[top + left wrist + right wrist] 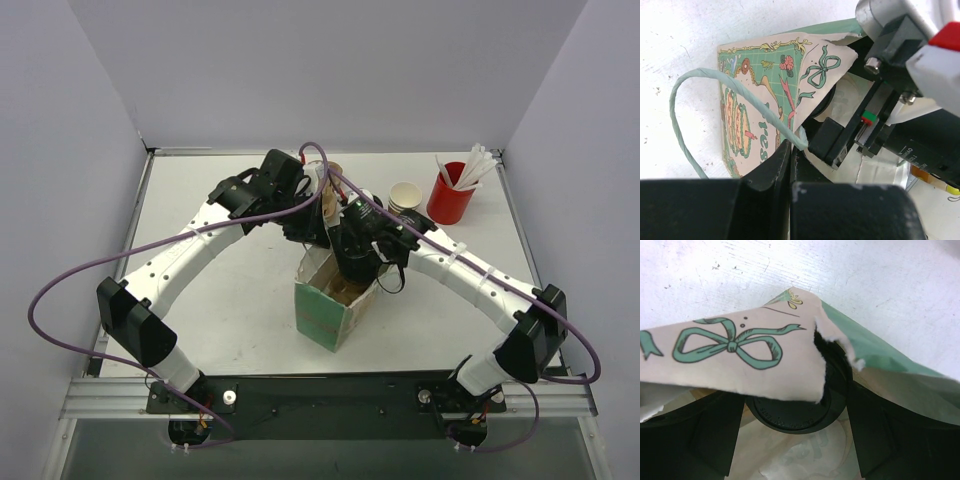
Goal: Pack the takeout coffee
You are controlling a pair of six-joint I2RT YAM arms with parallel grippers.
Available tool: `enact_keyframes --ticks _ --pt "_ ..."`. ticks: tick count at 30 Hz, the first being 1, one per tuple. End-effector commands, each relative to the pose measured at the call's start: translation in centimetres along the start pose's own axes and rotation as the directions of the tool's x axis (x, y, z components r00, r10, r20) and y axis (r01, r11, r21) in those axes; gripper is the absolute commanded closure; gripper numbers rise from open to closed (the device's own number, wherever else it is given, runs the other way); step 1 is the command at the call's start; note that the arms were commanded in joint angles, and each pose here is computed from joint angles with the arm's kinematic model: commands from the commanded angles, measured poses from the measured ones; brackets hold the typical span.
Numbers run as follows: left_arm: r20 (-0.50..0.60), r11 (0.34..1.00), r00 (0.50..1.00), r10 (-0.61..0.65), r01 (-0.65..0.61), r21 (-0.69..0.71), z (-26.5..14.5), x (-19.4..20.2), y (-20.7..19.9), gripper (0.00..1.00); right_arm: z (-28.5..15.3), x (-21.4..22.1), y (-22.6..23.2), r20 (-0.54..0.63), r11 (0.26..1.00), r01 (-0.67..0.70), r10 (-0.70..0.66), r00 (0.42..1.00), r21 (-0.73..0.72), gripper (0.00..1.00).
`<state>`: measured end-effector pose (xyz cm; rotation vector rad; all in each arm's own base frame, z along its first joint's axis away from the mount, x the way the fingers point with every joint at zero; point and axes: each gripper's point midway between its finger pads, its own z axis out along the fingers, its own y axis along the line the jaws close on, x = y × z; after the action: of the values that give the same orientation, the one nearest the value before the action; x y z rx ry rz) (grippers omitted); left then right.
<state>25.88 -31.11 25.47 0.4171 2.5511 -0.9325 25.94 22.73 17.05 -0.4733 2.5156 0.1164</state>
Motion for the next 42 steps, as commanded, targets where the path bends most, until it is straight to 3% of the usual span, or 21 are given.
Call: enact_keyframes --ticks 1,13,17,20,30,42 --pt "0.064 0.998 0.996 0.058 -0.059 0.011 -1.9 -0.7 -1.2 1.0 0.1 0.7 -0.5 -0.025 1.0 -0.014 0.014 1.0 0.019 0.42" --pt "0.16 0.995 0.985 0.062 -0.049 -0.088 -1.9 -1.7 -0.4 1.0 -0.7 0.7 0.0 -0.058 0.999 -0.049 0.05 0.997 0.009 0.43" --pt "0.254 0.99 0.966 0.036 0.0 -0.14 -2.3 -2.5 0.7 1.0 -1.2 0.0 0.1 -0.055 0.996 -0.082 0.083 0.995 0.019 0.43" --pt "0.328 0.992 0.945 0.015 0.028 -0.126 -2.8 -3.3 0.6 1.0 -1.5 -1.2 0.0 -0.061 0.995 -0.087 0.09 0.994 0.052 0.44" --pt "0.429 0.988 0.9 -0.073 0.125 -0.094 -2.8 -4.3 0.6 1.0 -0.3 -1.6 0.1 -0.111 0.987 -0.106 0.119 0.987 0.117 0.45" --pt "0.489 0.96 0.86 -0.148 0.243 -0.137 -3.6 -3.7 2.2 1.0 -0.2 -2.1 0.2 -0.094 0.976 -0.156 0.171 0.981 0.152 0.46"
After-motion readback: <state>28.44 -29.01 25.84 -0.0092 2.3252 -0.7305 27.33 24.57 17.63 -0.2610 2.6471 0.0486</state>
